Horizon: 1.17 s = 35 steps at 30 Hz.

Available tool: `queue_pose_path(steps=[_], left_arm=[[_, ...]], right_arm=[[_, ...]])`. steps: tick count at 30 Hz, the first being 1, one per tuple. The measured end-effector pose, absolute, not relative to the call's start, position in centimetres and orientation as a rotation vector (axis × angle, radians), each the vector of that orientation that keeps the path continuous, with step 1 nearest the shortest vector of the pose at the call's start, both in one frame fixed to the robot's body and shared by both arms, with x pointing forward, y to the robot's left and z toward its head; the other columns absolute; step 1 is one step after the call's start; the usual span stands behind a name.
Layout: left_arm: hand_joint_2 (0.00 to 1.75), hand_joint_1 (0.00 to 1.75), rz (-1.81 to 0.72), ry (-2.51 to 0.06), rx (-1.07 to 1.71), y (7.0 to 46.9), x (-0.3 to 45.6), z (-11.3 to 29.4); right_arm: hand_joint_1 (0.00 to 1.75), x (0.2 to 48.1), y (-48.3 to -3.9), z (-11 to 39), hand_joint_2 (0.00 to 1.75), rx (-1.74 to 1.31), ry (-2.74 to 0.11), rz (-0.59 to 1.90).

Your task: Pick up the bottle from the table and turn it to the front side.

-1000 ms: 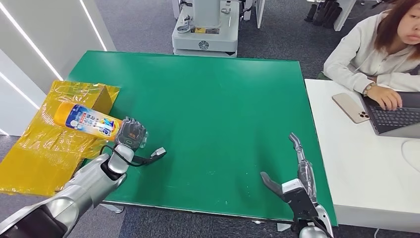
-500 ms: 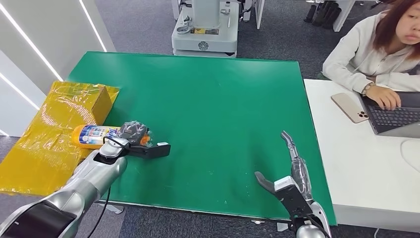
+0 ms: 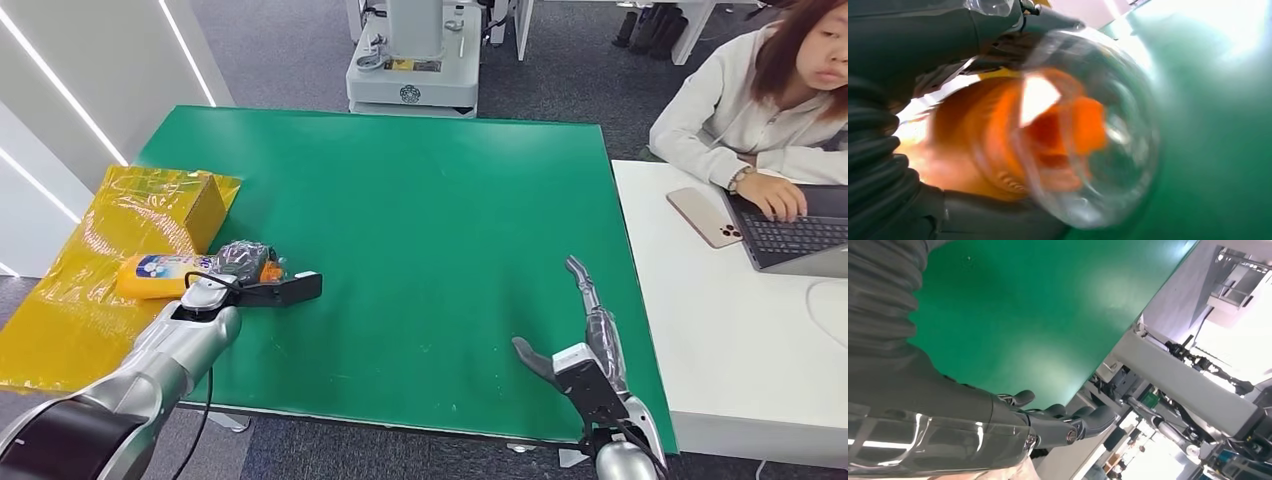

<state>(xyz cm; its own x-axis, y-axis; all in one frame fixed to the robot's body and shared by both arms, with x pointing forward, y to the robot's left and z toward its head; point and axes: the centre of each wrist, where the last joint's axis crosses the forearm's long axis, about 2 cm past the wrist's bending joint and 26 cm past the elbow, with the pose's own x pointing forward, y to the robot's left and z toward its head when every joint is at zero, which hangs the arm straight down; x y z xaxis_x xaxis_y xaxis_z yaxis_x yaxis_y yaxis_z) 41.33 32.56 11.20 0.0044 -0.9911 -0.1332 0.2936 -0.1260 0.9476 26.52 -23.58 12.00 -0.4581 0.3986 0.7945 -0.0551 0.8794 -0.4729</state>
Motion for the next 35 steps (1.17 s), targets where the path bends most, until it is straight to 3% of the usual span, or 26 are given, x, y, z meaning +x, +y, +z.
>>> queue_pose_path(steps=[8,21,27,35], left_arm=[[1.75,0.0,-1.336,-1.118,0.997,32.2,40.8,10.6],[1.75,0.0,-0.87,-1.746,0.552,25.7,38.1,9.7],[1.75,0.0,-0.65,-2.046,0.569,22.9,36.3,11.3],[1.75,0.0,-0.558,-2.224,0.512,19.6,34.7,13.5]], right_arm=[[0.0,27.4,-23.0,12.5,1.75,-0.241,-1.988,0.525],[0.0,28.1,-22.4,12.3,1.75,-0.208,-1.987,0.464],[0.0,27.7,-22.2,11.5,1.75,-0.183,-1.992,0.384],[0.0,26.0,-22.2,10.2,1.75,-0.169,-1.956,0.312]])
